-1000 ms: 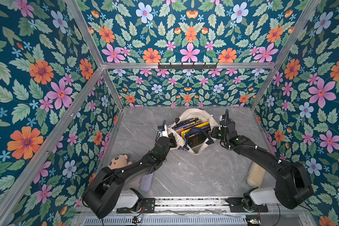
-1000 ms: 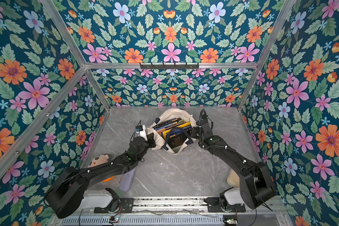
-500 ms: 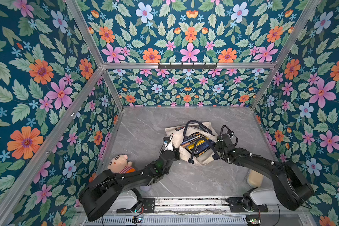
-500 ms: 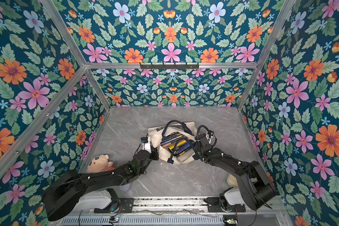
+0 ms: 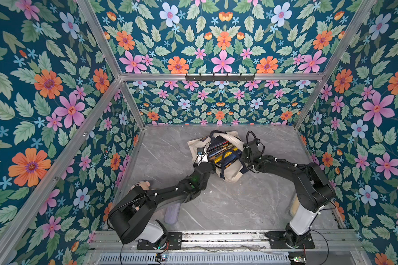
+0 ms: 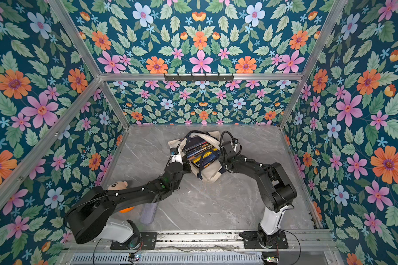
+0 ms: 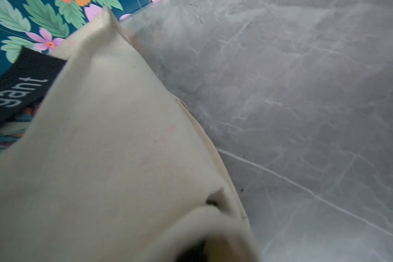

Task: Take out the books from the canvas bag
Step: Adjust the canvas bag at the center of the board.

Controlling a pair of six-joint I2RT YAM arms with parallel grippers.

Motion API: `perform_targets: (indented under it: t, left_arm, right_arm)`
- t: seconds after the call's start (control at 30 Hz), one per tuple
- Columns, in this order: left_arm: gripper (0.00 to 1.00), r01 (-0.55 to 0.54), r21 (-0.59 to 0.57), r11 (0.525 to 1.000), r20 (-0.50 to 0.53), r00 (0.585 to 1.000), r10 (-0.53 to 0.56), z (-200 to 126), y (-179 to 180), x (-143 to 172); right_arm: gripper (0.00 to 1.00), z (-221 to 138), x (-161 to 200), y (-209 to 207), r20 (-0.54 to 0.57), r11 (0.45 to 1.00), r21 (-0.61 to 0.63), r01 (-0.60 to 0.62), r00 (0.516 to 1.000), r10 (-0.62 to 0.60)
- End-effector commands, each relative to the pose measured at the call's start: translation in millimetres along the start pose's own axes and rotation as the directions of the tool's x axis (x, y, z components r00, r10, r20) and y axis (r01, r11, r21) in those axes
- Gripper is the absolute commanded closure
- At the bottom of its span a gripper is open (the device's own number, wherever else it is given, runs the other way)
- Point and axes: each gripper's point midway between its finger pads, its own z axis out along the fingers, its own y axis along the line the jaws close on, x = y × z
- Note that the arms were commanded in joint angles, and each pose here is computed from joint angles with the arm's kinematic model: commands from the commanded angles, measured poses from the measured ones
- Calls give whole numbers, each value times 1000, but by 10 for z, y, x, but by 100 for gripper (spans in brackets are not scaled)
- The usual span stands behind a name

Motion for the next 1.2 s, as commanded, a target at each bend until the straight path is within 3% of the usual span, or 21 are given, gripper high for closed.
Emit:
perform_targets:
  t: [0.0,0.2,0.37,0.47,0.6,0.87,1.03,1.17]
  left_arm:
    - [100,-4,83,997,-16,1000,5,22,-74,46]
    - [100,22,154,988,-65,998,-12,124,-21,151]
    - [100,48,174,983,-72,997,-36,94,-30,178]
    - [100,80,180,980,-66,995,-70,56,-24,142]
    - [100,128,203,971,-75,991,-115,-6,-36,148]
    - [100,164,262,951,-97,985,-143,-119,-86,175]
    - [100,178,265,948,-104,982,-156,-135,-80,199]
    - [100,198,273,941,-108,979,-175,-131,-108,179]
  right_arm:
    - [100,-24,7,144,-29,994,-76,75,997,-78]
    - [100,-173,-45,269,-101,987,-143,78,991,-92]
    - [48,-544,-93,195,-109,987,-146,73,990,-90]
    - [34,-740,-85,93,-102,987,-134,93,989,-107]
    - [31,-1075,-86,-6,-96,983,-145,109,988,-124]
    - [31,-1666,409,423,-200,914,-392,104,960,-195]
    - [31,-1675,760,852,-269,860,-506,62,936,-225]
    - [38,-1408,897,988,-341,871,-492,2,920,-195]
